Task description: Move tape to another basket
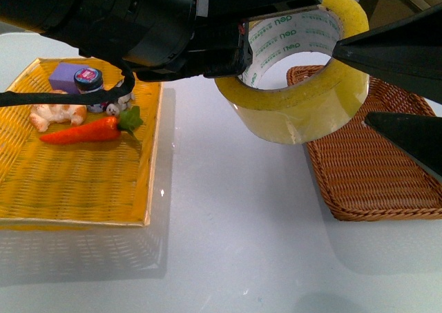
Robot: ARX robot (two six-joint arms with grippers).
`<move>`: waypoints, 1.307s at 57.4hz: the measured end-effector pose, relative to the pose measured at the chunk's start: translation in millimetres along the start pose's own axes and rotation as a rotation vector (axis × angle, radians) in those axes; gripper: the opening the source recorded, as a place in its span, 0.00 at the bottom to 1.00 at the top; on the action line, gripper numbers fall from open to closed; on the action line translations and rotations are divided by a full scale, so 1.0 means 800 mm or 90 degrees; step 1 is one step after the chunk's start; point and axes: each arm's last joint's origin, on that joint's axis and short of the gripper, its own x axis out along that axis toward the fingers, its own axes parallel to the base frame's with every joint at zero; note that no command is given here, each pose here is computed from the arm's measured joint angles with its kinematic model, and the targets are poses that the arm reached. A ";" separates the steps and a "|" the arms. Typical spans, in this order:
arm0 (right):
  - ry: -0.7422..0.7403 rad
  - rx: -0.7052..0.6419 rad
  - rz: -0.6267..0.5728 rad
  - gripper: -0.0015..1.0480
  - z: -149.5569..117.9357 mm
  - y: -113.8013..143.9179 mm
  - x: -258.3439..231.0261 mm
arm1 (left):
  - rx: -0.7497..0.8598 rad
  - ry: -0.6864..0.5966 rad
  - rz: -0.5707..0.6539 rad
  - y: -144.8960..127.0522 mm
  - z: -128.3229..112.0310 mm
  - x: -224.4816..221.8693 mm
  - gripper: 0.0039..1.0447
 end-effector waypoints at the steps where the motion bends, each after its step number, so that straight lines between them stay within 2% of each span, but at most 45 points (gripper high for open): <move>1: 0.000 0.002 0.000 0.91 0.000 -0.001 0.001 | 0.000 0.000 0.000 0.000 0.000 0.000 0.14; 10: -0.006 0.006 0.013 0.89 0.001 -0.001 0.006 | -0.005 0.001 -0.003 0.000 0.000 0.000 0.14; 15: -0.008 0.002 0.026 0.72 0.002 0.003 0.011 | -0.008 0.004 -0.009 0.000 0.000 0.000 0.14; 26: -0.009 0.013 0.029 0.48 0.002 0.006 0.016 | -0.012 0.005 -0.013 0.000 0.000 0.000 0.14; 53: -0.014 0.028 0.029 0.46 0.003 0.009 0.017 | -0.022 0.004 -0.016 0.002 0.002 -0.002 0.14; 55: -0.015 0.028 0.029 0.46 0.003 0.009 0.017 | -0.023 0.003 -0.017 0.002 0.002 -0.003 0.17; 75: -0.027 0.029 0.022 0.46 0.007 0.007 0.014 | -0.028 -0.029 -0.040 -0.002 0.017 -0.023 0.68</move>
